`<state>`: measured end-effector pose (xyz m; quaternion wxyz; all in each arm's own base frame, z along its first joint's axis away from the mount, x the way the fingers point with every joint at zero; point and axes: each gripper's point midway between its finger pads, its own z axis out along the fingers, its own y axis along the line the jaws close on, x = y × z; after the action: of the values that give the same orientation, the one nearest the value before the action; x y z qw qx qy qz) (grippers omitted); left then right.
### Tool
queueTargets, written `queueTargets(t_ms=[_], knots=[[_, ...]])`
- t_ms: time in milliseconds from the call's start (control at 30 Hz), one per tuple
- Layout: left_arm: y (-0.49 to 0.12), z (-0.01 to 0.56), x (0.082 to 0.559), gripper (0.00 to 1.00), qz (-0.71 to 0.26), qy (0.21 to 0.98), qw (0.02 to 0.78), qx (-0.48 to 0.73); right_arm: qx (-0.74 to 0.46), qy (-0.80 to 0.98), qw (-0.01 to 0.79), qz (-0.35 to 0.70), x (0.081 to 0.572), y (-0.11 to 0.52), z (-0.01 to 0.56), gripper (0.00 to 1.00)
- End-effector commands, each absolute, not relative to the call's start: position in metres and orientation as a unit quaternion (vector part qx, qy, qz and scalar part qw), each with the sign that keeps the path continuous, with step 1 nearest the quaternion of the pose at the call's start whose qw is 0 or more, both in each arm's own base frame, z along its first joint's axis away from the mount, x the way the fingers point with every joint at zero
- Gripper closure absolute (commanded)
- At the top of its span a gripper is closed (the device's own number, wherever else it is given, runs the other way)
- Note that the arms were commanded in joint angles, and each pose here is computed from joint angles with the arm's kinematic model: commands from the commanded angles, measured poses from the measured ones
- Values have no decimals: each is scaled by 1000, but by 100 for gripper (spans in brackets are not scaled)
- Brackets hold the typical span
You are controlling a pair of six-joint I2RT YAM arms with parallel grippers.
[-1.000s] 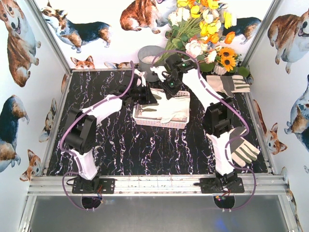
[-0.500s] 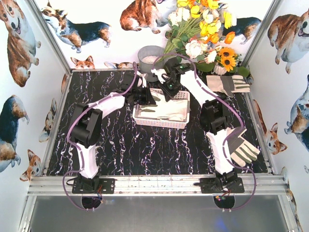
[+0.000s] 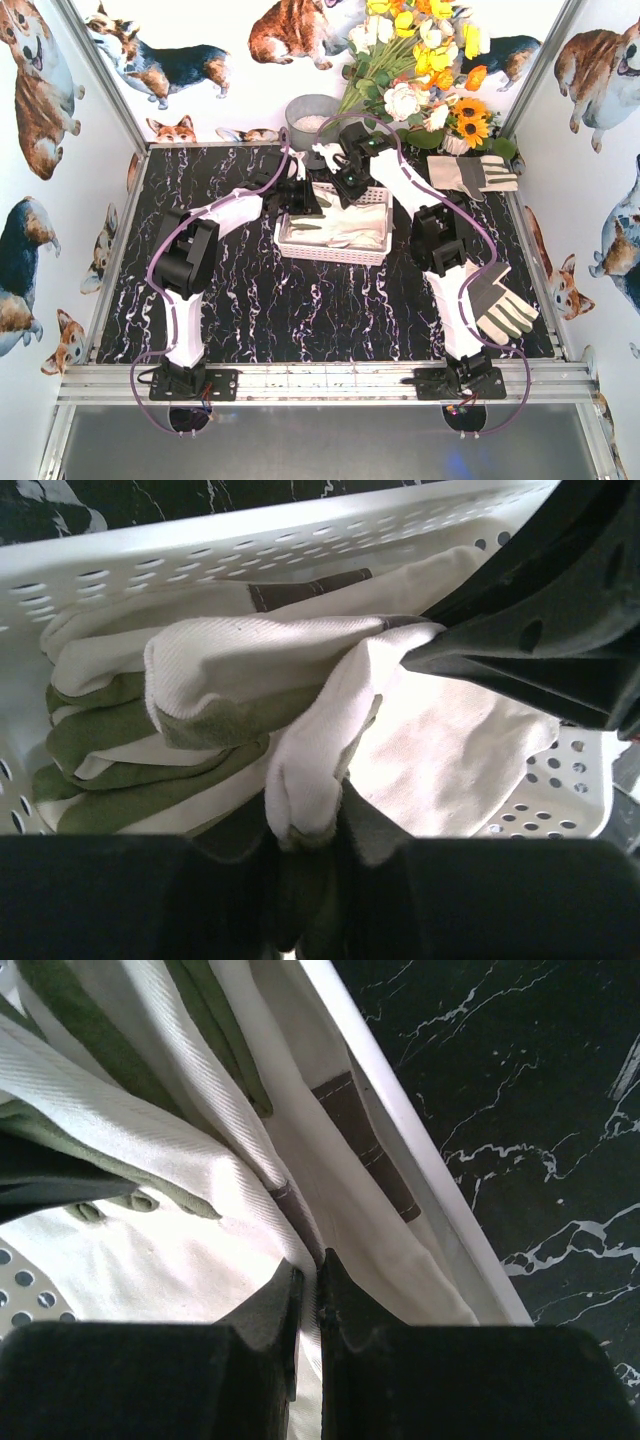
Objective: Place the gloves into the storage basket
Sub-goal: Place the glove in the bin.
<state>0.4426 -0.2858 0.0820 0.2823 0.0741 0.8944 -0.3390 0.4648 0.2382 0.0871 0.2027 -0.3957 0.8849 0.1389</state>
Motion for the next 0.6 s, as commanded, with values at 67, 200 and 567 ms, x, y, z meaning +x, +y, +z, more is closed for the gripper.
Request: queueTargets(t_ms=[67,200,567], knots=[[-271,97,460,77,-309,889,327,78,-357,894,249,107,499,233,82,100],[-263,115,458,63,-297,885,350,81,-333,902,253,103,503,231,78,100],[-243,147,444,49,-268,877,392,77,-283,913,268,117,508,233,84,100]])
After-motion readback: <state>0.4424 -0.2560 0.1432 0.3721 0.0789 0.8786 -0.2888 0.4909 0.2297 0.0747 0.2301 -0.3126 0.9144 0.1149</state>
